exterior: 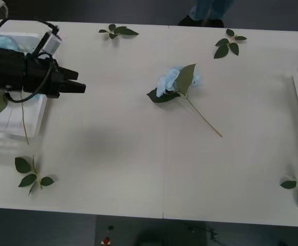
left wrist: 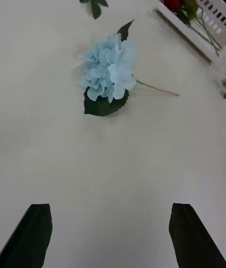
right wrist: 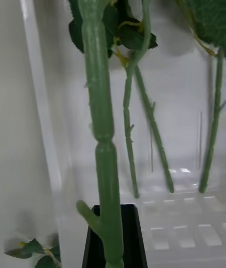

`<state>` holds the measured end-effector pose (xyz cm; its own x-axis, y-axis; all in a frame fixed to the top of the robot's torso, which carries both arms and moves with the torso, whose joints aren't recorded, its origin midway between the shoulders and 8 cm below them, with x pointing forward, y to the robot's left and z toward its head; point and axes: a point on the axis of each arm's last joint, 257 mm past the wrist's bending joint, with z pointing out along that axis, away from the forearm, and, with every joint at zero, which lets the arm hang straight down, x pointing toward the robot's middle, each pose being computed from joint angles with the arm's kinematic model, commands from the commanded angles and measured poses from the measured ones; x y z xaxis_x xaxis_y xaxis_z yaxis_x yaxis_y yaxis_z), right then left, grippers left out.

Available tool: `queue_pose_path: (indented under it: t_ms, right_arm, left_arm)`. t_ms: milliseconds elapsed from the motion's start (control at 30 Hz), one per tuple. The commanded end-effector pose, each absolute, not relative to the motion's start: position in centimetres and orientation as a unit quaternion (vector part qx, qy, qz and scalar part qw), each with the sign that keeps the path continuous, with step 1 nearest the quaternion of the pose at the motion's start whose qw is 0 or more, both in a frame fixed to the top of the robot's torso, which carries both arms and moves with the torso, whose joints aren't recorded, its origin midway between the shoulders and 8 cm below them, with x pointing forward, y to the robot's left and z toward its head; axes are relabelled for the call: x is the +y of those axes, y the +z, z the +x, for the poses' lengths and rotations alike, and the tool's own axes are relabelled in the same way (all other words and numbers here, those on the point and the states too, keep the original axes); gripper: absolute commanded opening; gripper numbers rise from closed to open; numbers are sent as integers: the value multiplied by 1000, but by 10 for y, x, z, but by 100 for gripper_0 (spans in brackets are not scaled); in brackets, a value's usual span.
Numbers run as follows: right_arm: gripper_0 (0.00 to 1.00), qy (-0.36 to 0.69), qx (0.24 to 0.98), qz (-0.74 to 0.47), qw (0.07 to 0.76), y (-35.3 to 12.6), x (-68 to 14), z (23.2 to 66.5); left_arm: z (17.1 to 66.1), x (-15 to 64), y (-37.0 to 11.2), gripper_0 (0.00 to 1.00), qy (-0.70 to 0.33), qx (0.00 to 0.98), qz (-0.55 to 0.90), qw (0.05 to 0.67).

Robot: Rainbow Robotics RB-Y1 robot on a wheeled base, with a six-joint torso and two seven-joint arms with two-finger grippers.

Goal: Put the red flowers into the right box and the blue flowers into the left box

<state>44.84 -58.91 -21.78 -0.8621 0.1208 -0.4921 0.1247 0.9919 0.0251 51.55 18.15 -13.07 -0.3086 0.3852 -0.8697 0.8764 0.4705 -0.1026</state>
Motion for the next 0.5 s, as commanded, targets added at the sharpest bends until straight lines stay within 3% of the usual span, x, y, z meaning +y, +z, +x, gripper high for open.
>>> queue_pose_path:
  t_ms: [33,200,233,267,333,367,500]
  right_arm:
    - [0,-27,954,88,285,-187,-621,456]
    - [2,-14,953,95,288,-188,-617,458]
    - [17,-12,953,97,288,-189,-616,458]
    - [50,-9,952,97,290,-189,-614,460]
    - [90,-7,951,97,294,-190,-612,462]
    - [100,-5,950,97,295,-189,-611,463]
    - [100,4,950,97,297,-189,-607,465]
  left_arm:
    - [509,169,-145,73,-292,713,457,445]
    - [501,141,-153,73,-332,694,442,462]
    - [499,135,-153,73,-343,692,436,462]
    - [496,128,-153,73,-358,690,428,461]
    - [491,120,-151,73,-379,686,418,459]
    - [487,114,-149,73,-396,683,409,457]
    - [475,95,-142,73,-444,673,388,445]
